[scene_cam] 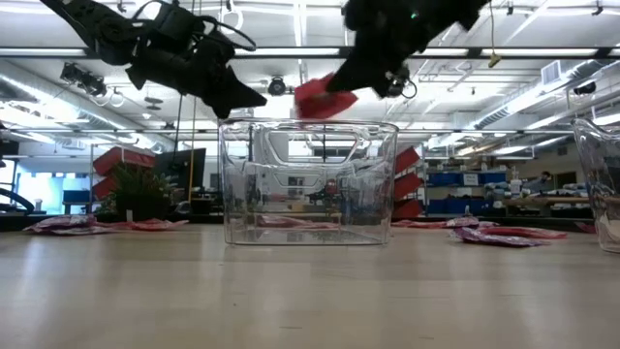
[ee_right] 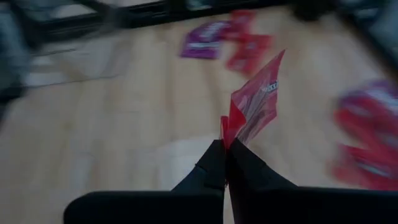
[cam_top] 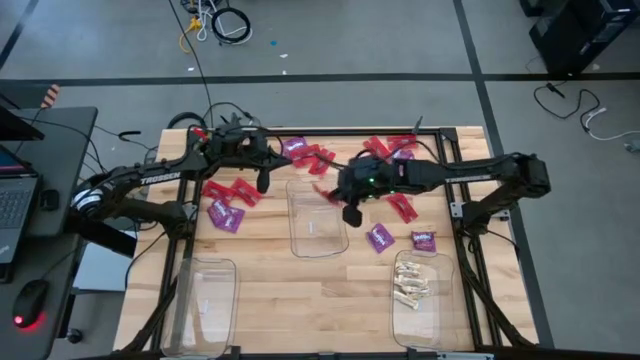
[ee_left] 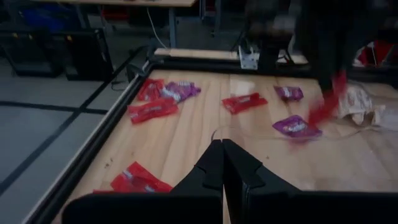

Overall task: Sort candy
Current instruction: Put the red candy pack into the middle transparent bin

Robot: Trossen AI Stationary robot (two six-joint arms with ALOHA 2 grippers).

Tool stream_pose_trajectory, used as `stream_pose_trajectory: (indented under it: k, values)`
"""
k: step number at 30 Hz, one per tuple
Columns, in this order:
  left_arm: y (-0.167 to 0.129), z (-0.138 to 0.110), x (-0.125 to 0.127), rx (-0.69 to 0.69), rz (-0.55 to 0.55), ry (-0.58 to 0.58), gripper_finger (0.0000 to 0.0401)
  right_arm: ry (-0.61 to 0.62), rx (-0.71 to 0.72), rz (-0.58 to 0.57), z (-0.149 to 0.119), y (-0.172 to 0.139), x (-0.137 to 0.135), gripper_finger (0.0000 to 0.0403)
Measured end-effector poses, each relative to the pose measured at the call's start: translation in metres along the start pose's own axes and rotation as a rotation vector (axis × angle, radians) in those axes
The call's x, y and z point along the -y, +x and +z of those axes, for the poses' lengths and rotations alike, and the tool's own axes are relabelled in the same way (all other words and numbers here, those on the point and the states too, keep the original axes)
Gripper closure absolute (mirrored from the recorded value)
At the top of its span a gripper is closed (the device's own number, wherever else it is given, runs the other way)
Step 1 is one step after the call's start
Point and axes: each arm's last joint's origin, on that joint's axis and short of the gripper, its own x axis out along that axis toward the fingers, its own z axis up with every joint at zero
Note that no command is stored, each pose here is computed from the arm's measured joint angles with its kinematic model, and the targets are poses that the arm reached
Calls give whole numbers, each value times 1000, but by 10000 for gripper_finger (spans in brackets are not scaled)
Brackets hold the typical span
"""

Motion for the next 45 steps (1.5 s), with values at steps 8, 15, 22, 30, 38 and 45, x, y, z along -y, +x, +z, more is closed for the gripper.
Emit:
stream_pose_trajectory:
  k: [8,15,22,30,38,45]
  values:
    - [-4,2,1,5,6,4,401,78,-135,73,-12,51,33,402]
    - [-3,2,1,1,11,-2,401,140,-324,-3,-12,55,49,401]
    - [-3,2,1,-2,11,-3,401,148,-366,-76,-7,31,50,378]
    - [-3,2,1,-3,12,-4,401,144,-367,-74,-6,28,48,275]
    - [-3,0,1,-14,10,-11,401,120,-339,-116,13,2,44,211]
    - [-3,-1,1,-24,9,-15,401,174,-460,-257,7,-39,40,235]
